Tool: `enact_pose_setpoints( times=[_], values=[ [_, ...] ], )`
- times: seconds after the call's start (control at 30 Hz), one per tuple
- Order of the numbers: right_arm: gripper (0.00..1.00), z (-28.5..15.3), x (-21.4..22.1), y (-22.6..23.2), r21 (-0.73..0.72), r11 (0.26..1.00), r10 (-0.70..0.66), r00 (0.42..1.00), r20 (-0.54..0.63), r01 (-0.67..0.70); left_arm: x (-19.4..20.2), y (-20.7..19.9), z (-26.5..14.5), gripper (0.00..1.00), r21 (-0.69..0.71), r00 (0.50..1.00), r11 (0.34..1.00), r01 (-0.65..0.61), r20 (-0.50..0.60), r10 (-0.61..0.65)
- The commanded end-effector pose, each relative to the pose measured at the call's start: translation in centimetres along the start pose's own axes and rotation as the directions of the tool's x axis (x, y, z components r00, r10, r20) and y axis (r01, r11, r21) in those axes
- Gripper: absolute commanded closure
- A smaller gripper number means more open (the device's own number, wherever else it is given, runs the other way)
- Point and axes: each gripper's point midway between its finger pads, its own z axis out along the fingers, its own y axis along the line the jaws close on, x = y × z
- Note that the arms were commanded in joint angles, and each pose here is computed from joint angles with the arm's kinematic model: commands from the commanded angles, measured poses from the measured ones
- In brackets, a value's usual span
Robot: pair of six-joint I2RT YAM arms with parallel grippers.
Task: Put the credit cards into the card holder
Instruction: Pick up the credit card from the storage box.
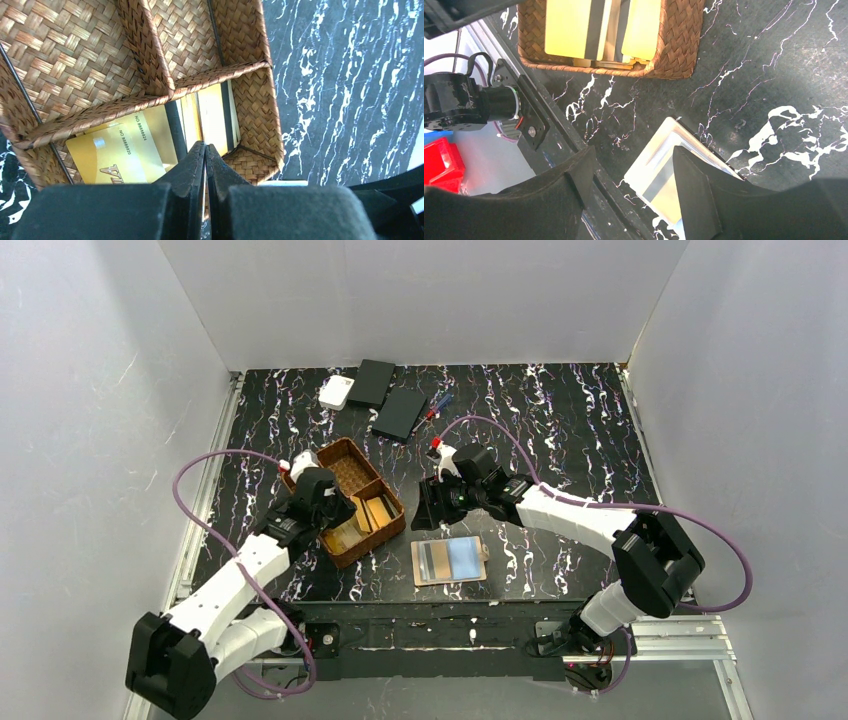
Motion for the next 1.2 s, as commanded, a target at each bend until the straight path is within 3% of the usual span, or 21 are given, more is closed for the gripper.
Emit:
enact_pose_setpoints(
  times=[0.0, 0.13, 0.27, 0.47, 0.7, 0.93, 1.17],
  values=[
    [0.33, -0.1, -1.1, 1.1, -0.026, 1.0, -0.016, 0.999, 0.028, 0.017, -2.0, -0.6, -2.1, 1.0, 0.039, 0.999, 0.999, -0.035, 0.033, 0.033],
    [0.32, 0.3, -3.1, 2.5, -0.065, 0.997, -0.027, 0.997, 0.073, 0.032, -3.1, -1.6, -3.5, 1.0, 0.119, 0.999, 0.992, -0.047, 0.025, 0.044],
    [0.29, 0.9, -5.6, 5.2, -0.166, 0.985, -0.03, 0.99, 0.139, 0.053, -3.1, -3.0, -5.1, 1.0, 0.237, 0.996, 0.97, -0.053, -0.054, 0.068],
    [0.23, 1.9, -8.8, 9.2, -0.378, 0.925, 0.131, 0.973, 0.192, -0.05, -3.6, -5.0, -7.6, 1.0, 0.42, 0.991, 0.908, -0.015, -0.118, 0.07],
    [0.22, 3.2, -9.8, 9.8, -0.454, 0.881, 0.242, 0.951, 0.193, -0.132, -4.4, -6.2, -9.0, 1.0, 0.565, 0.987, 0.821, 0.08, -0.158, 0.013],
    [0.38, 3.7, -9.9, 10.6, -0.554, 0.812, 0.324, 0.932, 0.164, -0.184, -3.9, -6.1, -8.9, 1.0, 0.598, 0.978, 0.795, 0.108, -0.206, 0.023],
    [0.65, 2.7, -10.1, 11.6, -0.639, 0.745, 0.373, 0.914, 0.161, -0.191, -3.9, -4.9, -8.2, 1.0, 0.567, 0.973, 0.815, 0.122, -0.232, 0.016]
  ],
)
